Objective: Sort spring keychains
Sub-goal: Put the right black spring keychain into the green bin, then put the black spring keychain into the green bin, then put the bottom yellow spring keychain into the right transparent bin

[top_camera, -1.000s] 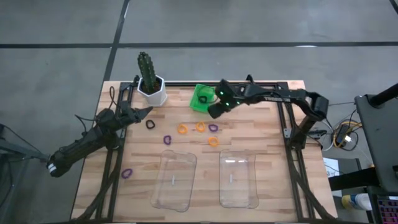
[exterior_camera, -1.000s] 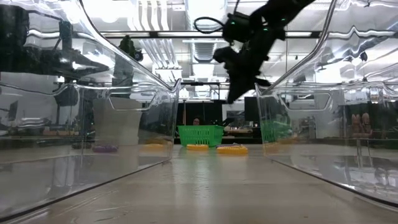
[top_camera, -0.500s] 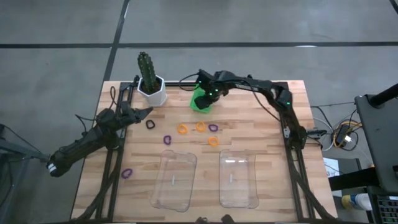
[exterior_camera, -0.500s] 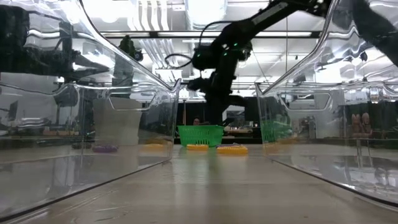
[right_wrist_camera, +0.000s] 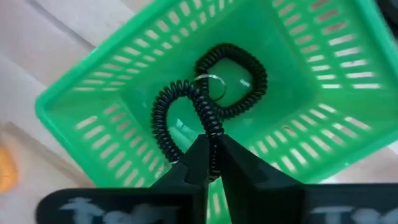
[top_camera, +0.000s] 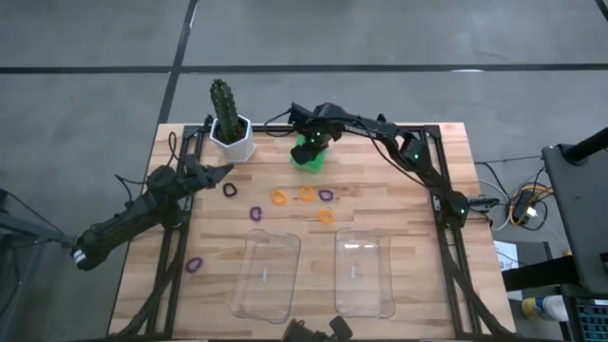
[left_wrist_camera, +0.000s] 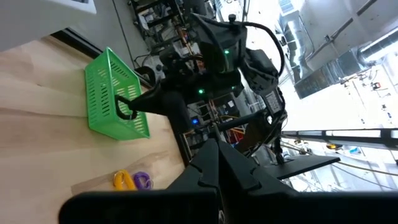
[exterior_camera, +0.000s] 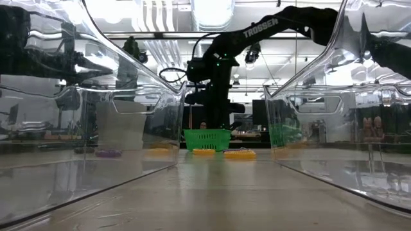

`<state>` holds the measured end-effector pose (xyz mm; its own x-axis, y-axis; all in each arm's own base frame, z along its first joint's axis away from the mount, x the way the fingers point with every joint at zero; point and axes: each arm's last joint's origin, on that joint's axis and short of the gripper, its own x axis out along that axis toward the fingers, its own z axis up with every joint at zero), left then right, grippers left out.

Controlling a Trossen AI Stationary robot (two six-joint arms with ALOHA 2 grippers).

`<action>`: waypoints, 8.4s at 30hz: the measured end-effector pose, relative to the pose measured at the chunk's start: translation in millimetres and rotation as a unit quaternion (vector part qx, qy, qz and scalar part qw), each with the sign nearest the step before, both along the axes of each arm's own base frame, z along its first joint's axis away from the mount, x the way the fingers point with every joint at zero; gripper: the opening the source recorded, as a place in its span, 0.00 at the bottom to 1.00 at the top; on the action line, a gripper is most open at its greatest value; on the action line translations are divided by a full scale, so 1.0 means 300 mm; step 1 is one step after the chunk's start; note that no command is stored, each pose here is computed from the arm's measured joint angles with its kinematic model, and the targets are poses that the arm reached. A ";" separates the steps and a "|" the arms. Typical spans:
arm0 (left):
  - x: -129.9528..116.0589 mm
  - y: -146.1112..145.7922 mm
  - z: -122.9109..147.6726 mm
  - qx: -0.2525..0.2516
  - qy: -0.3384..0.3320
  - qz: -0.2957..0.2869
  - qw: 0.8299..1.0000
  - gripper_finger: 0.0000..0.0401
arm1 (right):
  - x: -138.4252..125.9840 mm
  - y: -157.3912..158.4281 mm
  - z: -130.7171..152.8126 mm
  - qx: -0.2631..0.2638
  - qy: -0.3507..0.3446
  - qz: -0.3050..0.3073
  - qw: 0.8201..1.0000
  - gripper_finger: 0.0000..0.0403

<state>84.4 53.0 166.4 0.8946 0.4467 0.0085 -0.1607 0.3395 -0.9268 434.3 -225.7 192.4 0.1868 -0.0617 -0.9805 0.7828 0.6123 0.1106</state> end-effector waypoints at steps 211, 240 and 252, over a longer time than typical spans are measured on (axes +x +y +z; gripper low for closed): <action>1.011 0.438 0.200 0.130 0.542 -0.224 0.800 0.02 | -0.424 0.435 0.783 -0.104 -0.091 0.046 0.989 0.54; 0.917 0.321 0.489 0.170 0.459 -0.239 0.838 0.27 | -0.410 0.471 0.694 -0.093 -0.026 0.089 0.991 0.46; 0.724 0.217 0.622 0.173 0.443 -0.218 0.852 0.01 | -0.438 0.487 0.607 -0.035 -0.106 0.107 0.988 0.02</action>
